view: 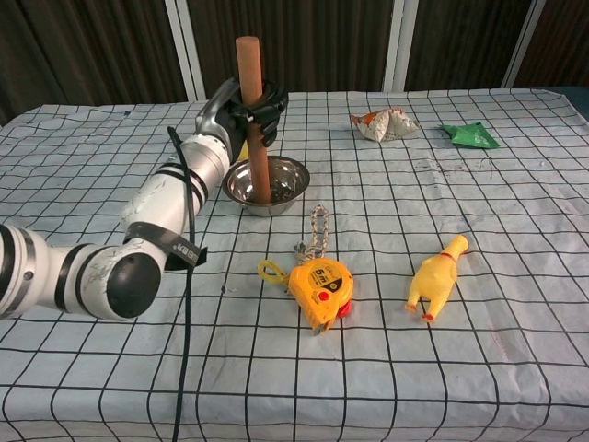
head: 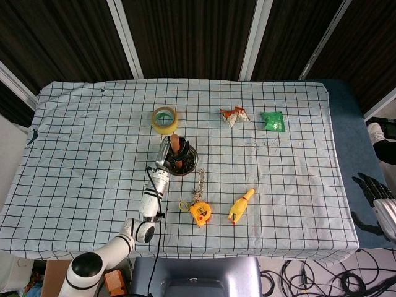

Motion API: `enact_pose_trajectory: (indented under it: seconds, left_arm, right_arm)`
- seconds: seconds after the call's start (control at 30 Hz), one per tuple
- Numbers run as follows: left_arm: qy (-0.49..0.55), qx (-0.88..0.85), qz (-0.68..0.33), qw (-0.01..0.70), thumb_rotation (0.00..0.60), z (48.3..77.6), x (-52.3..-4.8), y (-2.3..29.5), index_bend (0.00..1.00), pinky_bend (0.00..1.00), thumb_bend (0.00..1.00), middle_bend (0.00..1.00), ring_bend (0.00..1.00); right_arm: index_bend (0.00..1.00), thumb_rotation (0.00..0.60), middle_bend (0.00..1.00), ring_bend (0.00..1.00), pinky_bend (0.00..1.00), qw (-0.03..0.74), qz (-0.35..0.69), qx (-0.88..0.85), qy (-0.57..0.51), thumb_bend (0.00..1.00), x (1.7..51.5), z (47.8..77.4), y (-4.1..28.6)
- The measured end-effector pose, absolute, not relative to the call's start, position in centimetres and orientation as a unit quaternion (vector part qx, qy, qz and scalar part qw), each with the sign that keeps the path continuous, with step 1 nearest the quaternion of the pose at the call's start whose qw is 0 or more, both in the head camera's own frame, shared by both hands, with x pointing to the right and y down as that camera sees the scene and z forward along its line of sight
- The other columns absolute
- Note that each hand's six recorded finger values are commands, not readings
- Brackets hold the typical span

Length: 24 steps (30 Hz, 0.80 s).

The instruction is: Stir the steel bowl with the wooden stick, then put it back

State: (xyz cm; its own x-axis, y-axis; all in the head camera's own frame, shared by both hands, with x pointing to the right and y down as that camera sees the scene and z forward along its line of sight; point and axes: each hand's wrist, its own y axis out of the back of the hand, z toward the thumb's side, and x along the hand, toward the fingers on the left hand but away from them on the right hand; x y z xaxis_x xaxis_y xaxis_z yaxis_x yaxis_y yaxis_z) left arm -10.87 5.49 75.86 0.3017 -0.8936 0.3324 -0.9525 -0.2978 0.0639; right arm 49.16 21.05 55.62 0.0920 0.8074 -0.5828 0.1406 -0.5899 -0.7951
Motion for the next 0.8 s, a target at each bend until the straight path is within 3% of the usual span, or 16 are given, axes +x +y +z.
enact_pose_trajectory:
  seconds: [0.3,0.6,0.8]
  left_arm:
    - [-0.576,0.801,0.108,0.12,0.6,75.7,-10.9,5.7,1.0,1.0,1.0,1.0,1.0]
    - [-0.586,0.808,0.023,0.061,0.6,70.5,-12.6,3.6,1.0,1.0,1.0,1.0,0.97]
    - [-0.563,0.825,0.041,-0.021,0.6,67.4,-15.1,5.6,1.0,1.0,0.98,1.0,0.95]
  right_arm:
    - [0.0,0.6,0.0,0.0,0.12,0.292,0.575,-0.681,-0.347,0.33,48.9,55.5,21.2]
    - [0.0,0.6,0.0,0.0,0.12,0.299,0.564,-0.691,-0.339,0.34,48.1,55.3,21.6]
    - [0.0,0.6,0.0,0.0,0.12,0.304,0.562,-0.69,-0.339,0.34,48.1,55.1,21.9]
